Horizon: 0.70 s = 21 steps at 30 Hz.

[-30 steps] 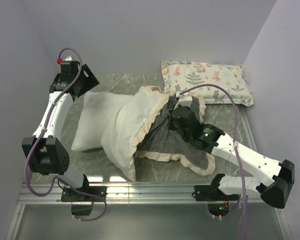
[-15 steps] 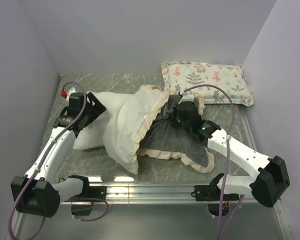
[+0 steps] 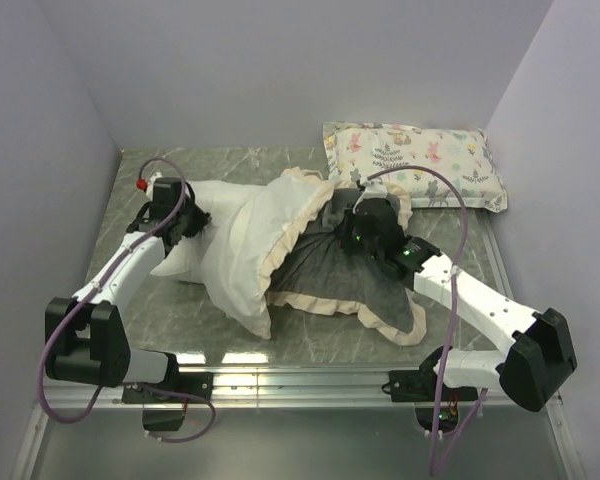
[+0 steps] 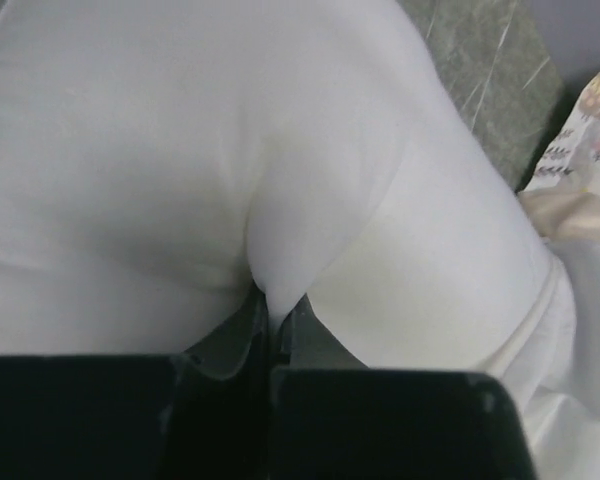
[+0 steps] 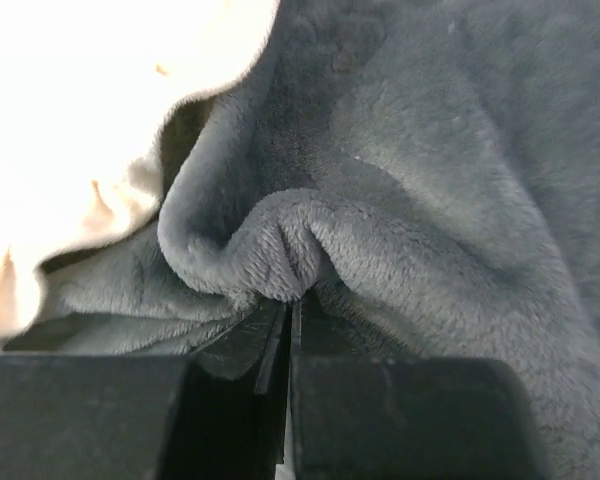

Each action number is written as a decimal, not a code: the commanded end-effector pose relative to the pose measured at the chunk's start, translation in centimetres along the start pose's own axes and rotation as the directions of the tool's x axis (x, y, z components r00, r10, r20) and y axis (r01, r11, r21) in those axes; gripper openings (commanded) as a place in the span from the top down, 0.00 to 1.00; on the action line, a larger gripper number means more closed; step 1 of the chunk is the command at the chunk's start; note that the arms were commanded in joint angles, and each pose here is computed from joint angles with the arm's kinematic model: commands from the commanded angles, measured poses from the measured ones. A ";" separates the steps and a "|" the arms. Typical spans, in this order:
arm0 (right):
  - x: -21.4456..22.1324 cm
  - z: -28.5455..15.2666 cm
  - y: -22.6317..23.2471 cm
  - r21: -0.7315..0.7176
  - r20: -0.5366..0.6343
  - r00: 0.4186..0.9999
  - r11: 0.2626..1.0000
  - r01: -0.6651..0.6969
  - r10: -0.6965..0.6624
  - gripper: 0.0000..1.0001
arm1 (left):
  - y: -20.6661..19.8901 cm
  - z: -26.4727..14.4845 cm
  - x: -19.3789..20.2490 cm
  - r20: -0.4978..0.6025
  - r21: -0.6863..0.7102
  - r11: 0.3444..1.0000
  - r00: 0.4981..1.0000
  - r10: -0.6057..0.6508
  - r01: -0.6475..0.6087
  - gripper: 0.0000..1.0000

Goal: Remove the pillowcase from the pillow

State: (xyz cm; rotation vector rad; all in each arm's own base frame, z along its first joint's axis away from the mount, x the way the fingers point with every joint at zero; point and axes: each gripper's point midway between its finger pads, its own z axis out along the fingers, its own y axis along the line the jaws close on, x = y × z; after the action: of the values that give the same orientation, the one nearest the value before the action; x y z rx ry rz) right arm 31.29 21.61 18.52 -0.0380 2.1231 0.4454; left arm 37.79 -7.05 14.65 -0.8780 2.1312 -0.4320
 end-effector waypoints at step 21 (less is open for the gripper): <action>-8.4 -6.8 -11.9 0.076 0.209 0.951 0.966 -0.249 0.228 1.00 | 8.5 -4.4 -14.2 0.243 -0.159 0.973 0.962 -0.127 0.169 1.00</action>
State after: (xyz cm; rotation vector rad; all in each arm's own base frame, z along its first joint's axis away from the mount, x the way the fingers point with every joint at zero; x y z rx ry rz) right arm 31.18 11.05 21.84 0.2415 2.1244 0.6497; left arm 36.47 2.67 18.78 -1.1288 2.0995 -0.4509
